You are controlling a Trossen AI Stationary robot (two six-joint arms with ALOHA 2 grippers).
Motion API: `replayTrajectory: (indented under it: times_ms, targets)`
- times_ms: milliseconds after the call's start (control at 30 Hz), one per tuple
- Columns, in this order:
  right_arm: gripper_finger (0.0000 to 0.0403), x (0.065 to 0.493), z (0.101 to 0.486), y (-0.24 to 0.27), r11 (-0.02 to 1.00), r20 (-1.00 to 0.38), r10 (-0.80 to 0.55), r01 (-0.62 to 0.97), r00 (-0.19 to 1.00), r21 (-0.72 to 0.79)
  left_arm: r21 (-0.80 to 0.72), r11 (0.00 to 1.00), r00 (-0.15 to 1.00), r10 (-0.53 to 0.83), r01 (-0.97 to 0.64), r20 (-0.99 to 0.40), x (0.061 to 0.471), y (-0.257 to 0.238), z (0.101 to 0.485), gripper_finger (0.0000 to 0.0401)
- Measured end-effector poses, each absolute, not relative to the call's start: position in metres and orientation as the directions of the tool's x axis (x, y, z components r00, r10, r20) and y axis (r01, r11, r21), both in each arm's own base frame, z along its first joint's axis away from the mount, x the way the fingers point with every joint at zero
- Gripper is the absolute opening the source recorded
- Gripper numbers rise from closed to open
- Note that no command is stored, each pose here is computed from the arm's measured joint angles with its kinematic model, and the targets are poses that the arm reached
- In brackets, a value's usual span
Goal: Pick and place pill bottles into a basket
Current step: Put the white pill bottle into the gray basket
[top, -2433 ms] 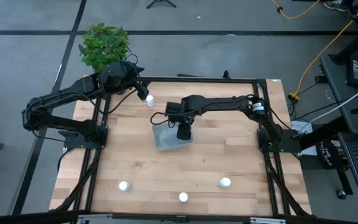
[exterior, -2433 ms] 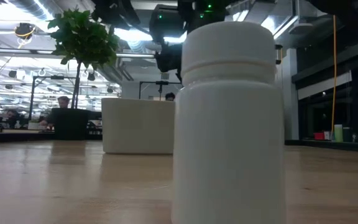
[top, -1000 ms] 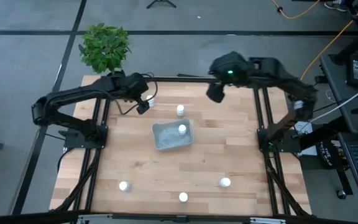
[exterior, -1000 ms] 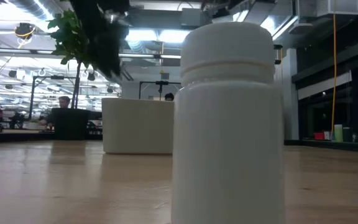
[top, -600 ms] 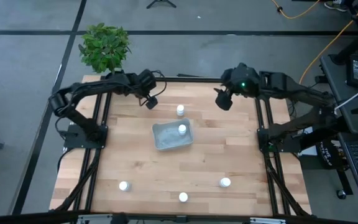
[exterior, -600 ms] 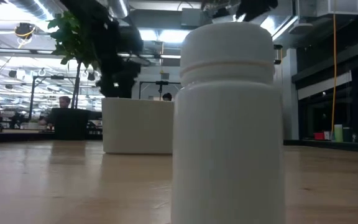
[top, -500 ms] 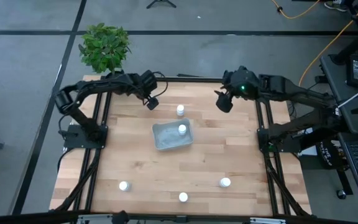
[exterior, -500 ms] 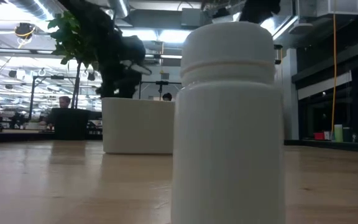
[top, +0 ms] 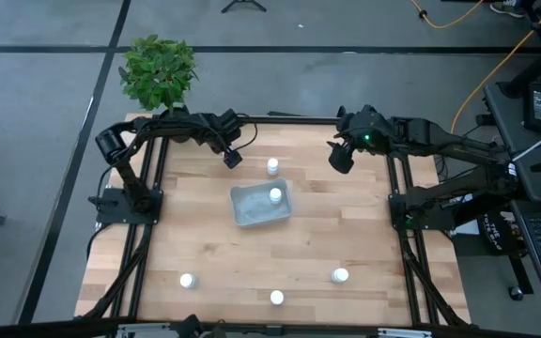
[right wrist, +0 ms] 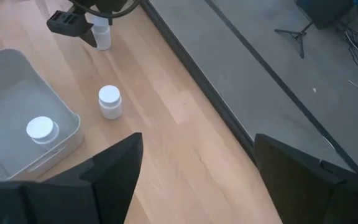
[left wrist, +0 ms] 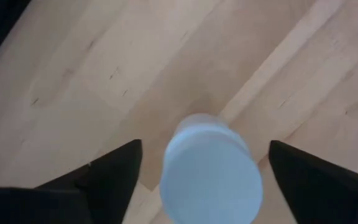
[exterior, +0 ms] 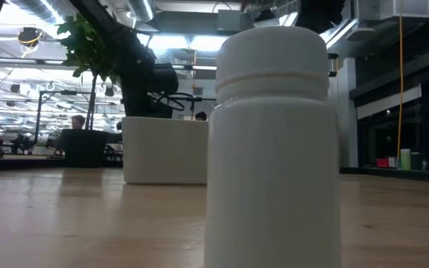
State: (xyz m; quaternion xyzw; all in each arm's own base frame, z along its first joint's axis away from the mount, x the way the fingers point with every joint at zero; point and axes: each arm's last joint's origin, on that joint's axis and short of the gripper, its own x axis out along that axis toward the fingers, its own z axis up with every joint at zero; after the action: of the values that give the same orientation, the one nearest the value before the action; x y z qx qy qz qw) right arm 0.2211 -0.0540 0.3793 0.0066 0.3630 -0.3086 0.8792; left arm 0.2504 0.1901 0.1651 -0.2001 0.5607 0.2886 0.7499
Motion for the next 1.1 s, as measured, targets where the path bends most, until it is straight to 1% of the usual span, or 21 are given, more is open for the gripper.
replayTrajectory:
  times_ms: [100,233,300,367,467,533,667,733,800,867,1100]
  targets:
    - [0.0307,0.221,0.379,-0.054,0.811,-0.643,-0.538,0.544,0.546,-0.216,0.036,0.752,0.199,0.22,-0.658,-0.955,0.251,0.189,0.166,0.0275]
    - [0.0307,0.222,0.38,-0.054,0.815,-0.638,-0.539,0.531,0.55,-0.231,0.055,0.753,0.197,0.241,-0.656,-0.95,0.251,0.187,0.172,0.0173]
    - [0.0307,0.222,0.38,-0.054,0.816,-0.638,-0.539,0.528,0.551,-0.233,0.055,0.758,0.207,0.246,-0.649,-0.947,0.253,0.185,0.181,0.017]
    - [0.0307,0.222,0.38,-0.055,0.815,-0.638,-0.54,0.529,0.549,-0.235,0.035,0.777,0.253,0.246,-0.628,-0.936,0.258,0.181,0.195,0.017]
    - [0.0307,0.221,0.38,-0.056,0.812,-0.638,-0.544,0.534,0.545,-0.237,-0.038,0.818,0.368,0.216,-0.574,-0.904,0.266,0.172,0.225,0.017]
    - [0.0307,0.221,0.38,-0.058,0.81,-0.638,-0.547,0.535,0.542,-0.24,-0.098,0.843,0.47,0.195,-0.529,-0.861,0.271,0.163,0.252,0.017]
    - [0.0307,0.221,0.38,-0.059,0.808,-0.638,-0.551,0.534,0.538,-0.248,-0.214,0.9,0.655,0.098,-0.38,-0.749,0.278,0.132,0.307,0.017]
    - [0.0307,0.221,0.38,-0.059,0.809,-0.636,-0.551,0.532,0.54,-0.249,-0.228,0.925,0.705,0.058,-0.304,-0.707,0.278,0.113,0.328,0.017]
    - [0.0307,0.221,0.38,-0.059,0.809,-0.631,-0.552,0.533,0.545,-0.248,-0.219,0.944,0.72,0.026,-0.245,-0.693,0.277,0.091,0.344,0.017]
    - [0.0307,0.222,0.381,-0.059,0.808,-0.623,-0.554,0.536,0.552,-0.243,-0.192,0.957,0.696,0.014,-0.217,-0.718,0.275,0.072,0.349,0.017]
    - [0.0307,0.226,0.386,-0.06,0.808,-0.58,-0.562,0.541,0.59,-0.233,-0.097,0.974,0.524,0.024,-0.202,-0.852,0.28,0.028,0.326,0.017]
